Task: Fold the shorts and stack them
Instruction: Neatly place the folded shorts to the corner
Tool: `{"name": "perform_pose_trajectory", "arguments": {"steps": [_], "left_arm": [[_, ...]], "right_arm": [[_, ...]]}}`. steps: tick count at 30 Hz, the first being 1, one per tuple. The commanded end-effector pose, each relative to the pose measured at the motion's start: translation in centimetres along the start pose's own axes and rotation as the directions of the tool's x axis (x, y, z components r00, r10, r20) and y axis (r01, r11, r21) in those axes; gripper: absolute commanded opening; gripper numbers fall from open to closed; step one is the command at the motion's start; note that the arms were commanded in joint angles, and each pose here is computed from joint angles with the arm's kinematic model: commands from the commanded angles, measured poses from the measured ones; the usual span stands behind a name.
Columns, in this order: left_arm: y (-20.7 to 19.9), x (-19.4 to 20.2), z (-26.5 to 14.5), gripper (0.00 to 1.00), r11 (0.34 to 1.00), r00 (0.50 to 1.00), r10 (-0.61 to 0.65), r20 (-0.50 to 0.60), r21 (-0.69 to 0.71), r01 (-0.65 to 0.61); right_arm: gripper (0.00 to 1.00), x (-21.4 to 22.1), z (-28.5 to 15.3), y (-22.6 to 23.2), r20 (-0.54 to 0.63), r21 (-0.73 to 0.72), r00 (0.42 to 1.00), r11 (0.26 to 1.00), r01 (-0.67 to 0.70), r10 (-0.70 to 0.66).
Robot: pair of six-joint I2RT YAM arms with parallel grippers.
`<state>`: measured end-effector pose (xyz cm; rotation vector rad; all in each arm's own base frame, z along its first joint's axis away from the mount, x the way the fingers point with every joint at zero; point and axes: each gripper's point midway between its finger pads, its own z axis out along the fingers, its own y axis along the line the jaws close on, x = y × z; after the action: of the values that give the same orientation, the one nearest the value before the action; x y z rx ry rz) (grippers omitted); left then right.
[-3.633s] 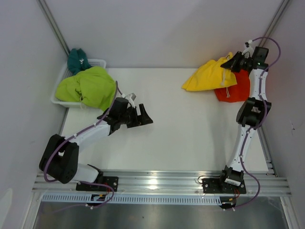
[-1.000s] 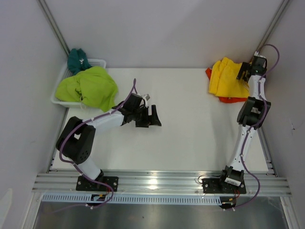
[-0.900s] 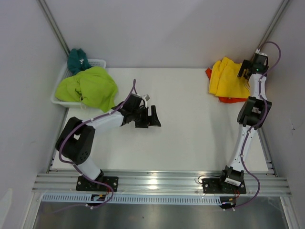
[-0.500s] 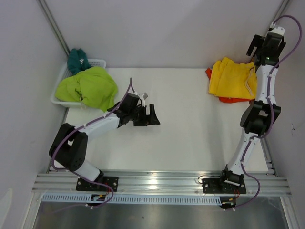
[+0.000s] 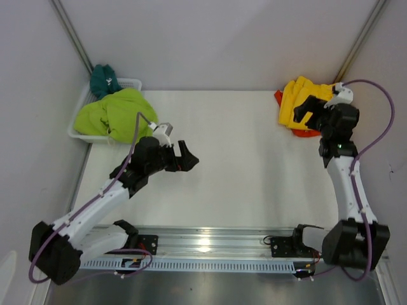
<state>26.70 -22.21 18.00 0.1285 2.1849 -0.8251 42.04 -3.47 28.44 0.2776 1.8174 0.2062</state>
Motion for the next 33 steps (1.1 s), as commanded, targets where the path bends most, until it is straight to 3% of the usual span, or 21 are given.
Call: {"name": "perform_pose_trajectory", "arguments": {"steps": [1,2,4,6,7,10,15,21,33], "left_arm": [[1.4,-0.3,-2.1,0.99,0.999,0.992,0.001,0.125,-0.052,0.006],[1.5,-0.6,-2.6,0.99,0.999,0.987,0.0,0.159,-0.051,0.008],[2.4,-0.4,-4.0,0.99,0.997,0.975,0.0,0.222,-0.069,0.015],[3.3,-0.2,-4.6,0.99,0.996,0.962,0.006,0.273,-0.092,0.02],[3.9,-0.3,-5.4,0.99,0.994,0.948,0.008,0.317,-0.105,0.026],[4.6,-0.1,-6.2,0.99,0.993,0.93,0.015,0.367,-0.115,0.029],[5.5,0.9,-6.9,0.99,0.993,0.914,0.039,0.405,-0.12,0.01],[7.7,2.3,-7.5,0.99,0.984,0.898,0.062,0.436,-0.179,0.019],[7.9,2.1,-8.3,0.99,0.982,0.882,0.084,0.463,-0.187,0.004]], "right_arm": [[0.99,0.7,-3.0,2.8,0.076,-0.082,0.997,0.997,-0.016,0.022],[0.99,0.4,-4.7,3.2,0.106,-0.091,0.994,0.996,-0.025,0.034],[1.0,4.1,-5.8,3.2,0.067,-0.119,0.994,0.99,-0.076,0.084],[1.0,4.4,-8.2,4.7,0.129,-0.188,0.987,0.98,-0.071,0.096],[0.99,6.9,-8.4,4.3,0.094,-0.186,0.991,0.979,-0.08,0.099],[1.0,9.0,-9.9,3.6,0.101,-0.153,0.99,0.985,-0.084,0.101],[1.0,10.9,-11.3,2.2,0.105,-0.1,0.986,0.988,-0.12,0.131],[0.99,13.4,-12.0,2.1,0.111,-0.136,0.981,0.98,-0.147,0.162],[0.99,15.5,-11.5,1.3,0.106,-0.124,0.979,0.98,-0.159,0.172]]}}
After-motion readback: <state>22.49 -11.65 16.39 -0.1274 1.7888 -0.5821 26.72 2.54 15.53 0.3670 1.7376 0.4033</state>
